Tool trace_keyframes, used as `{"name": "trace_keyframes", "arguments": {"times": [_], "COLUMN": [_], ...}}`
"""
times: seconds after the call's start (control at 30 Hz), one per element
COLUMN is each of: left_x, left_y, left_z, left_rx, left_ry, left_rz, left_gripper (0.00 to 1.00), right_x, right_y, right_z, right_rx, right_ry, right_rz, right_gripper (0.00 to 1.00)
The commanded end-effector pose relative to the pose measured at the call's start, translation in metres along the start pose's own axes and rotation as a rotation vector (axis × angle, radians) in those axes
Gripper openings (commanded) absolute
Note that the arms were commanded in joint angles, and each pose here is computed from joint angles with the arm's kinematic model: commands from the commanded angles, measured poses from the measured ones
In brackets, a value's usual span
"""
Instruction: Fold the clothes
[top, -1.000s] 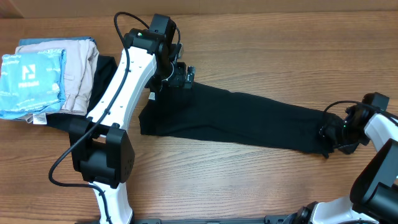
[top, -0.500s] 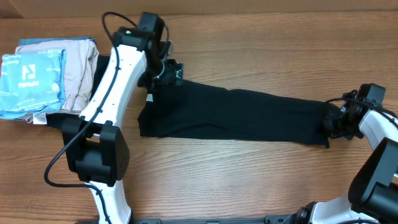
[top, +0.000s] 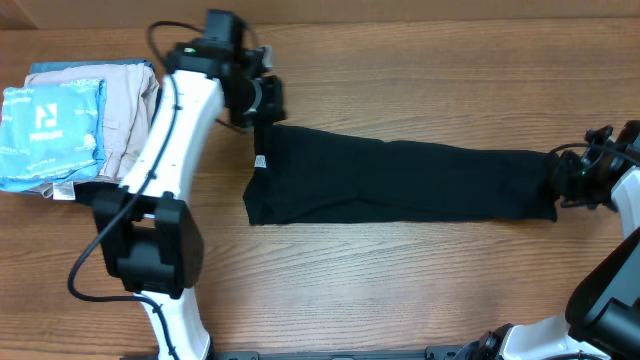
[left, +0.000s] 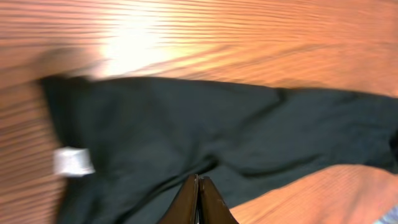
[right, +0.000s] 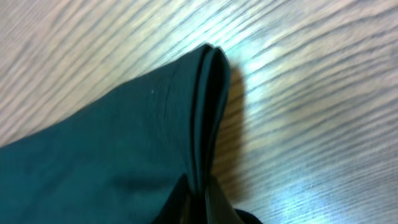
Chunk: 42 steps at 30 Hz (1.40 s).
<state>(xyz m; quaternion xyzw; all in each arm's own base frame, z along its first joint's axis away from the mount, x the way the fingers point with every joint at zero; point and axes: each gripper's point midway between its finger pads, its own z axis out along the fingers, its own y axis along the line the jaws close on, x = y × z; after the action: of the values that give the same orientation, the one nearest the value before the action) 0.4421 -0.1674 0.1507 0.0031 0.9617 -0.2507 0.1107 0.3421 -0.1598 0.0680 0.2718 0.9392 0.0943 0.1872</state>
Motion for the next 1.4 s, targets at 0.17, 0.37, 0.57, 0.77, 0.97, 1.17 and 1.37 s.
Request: {"name": "trace_keyframes", "arguments": {"times": [0.17,0.37,0.57,0.77,0.97,1.17,1.37], "left_x": [0.010,0.003,-0.003,-0.005,-0.004,-0.003,-0.002], "left_y": [-0.054,0.007,0.047,0.060,0.060,0.061,0.061], "left_z": [0.024,0.010,-0.005,-0.011,-0.011,-0.011,-0.011], "left_rx": [0.019,-0.190,-0.316,-0.326,-0.327,-0.328,-0.329], "left_ry": [-0.011,-0.033,-0.054,-0.055,-0.053,-0.049,-0.046], "left_rz": [0.049,0.001,-0.050,-0.082,-0.083,-0.084,-0.085], "left_gripper": [0.04,0.04,0.04,0.04,0.04,0.04,0.05], "right_x": [-0.026,0.017,0.060,0.093,0.118,0.157,0.183], "right_y": [0.093,0.179,0.229,0.266,0.288,0.294,0.305], "right_z": [-0.045,-0.043,-0.040,-0.038,-0.033,0.005,0.017], "right_rx": [-0.092,-0.198,-0.248,-0.269,-0.301,-0.297,-0.312], "right_ry": [-0.003,0.092,0.164,0.185,0.197,0.271,0.309], "right_rz": [-0.185,-0.379,-0.519,-0.644,-0.723,-0.801,-0.877], "right_gripper": [0.04,0.04,0.04,0.04,0.04,0.04,0.04]}}
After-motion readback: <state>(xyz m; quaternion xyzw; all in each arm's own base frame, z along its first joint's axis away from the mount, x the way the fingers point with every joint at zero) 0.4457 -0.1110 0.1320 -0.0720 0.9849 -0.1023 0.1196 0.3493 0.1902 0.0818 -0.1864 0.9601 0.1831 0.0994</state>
